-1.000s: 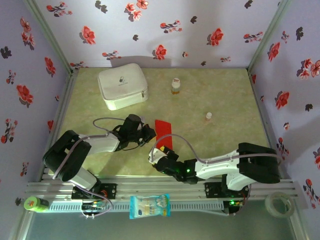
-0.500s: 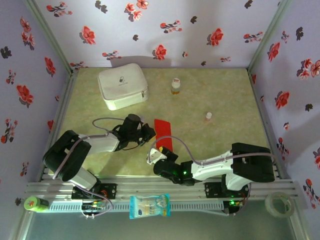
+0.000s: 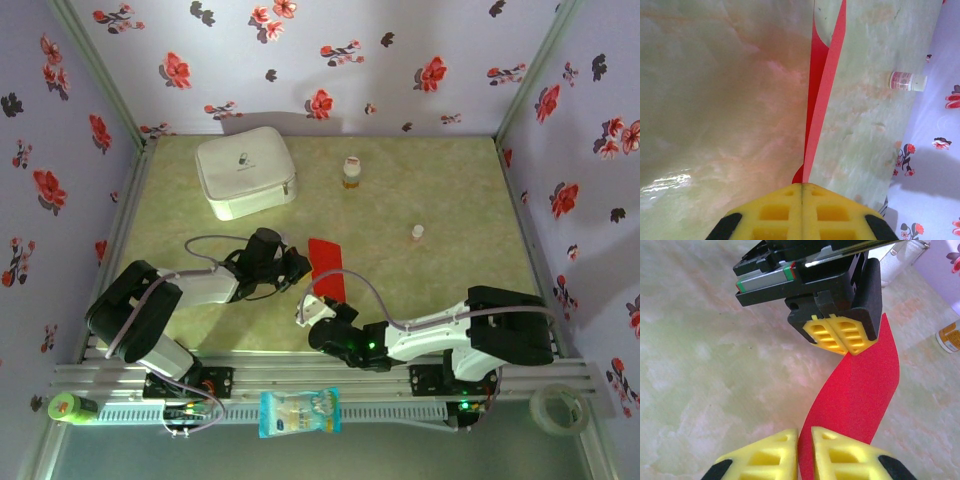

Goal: Fold a paper plane with a square sheet of paper (pick it up from the middle)
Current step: Third fold the triangle at the center of the table.

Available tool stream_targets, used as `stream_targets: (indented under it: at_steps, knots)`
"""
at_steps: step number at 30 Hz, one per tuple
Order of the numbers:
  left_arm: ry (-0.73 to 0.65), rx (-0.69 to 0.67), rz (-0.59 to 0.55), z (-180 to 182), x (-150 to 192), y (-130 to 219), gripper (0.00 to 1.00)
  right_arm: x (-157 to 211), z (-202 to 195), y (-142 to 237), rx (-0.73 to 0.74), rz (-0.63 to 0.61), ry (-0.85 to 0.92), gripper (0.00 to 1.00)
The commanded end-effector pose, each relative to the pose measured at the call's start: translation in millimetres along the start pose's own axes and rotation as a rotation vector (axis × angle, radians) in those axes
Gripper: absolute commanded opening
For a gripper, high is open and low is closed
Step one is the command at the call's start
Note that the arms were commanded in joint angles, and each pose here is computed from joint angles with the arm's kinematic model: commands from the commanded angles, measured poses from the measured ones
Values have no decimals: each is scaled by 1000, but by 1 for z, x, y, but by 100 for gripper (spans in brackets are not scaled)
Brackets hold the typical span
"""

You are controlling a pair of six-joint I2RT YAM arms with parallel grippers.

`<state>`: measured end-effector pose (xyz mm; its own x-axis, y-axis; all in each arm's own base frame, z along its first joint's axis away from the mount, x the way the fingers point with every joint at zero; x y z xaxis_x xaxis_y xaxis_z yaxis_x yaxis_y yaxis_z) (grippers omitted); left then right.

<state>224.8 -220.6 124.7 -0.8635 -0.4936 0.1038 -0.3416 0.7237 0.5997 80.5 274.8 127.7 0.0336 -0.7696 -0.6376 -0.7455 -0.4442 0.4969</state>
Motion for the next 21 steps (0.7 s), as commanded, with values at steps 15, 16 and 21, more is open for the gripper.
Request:
stream_targets:
  at_steps: [15, 16, 21]
  knots:
    - [-48, -47, -38, -2, -4, 11, 12, 3, -9, 2, 23, -1, -88, 0]
    - [-55, -58, -47, -3, -4, 13, 20, 3, -8, 3, -2, -6, -101, 0]
    - [-135, -141, -129, -12, -8, 40, 40, 6, -22, -4, -212, -37, -325, 0]
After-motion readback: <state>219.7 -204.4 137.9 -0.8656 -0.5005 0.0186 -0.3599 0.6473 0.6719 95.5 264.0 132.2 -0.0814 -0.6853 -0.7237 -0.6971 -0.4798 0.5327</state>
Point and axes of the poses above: each hand's point on the last joint's axis, 136 mm out from that joint toward the fingers, its own y axis back along the fingers, its own z axis along the line the jaws close on, x = y × z, the point moved 10 cm from there along y, back along the fingers, and after that the axes turned 12 degrees about y, right-handed, at the moved point
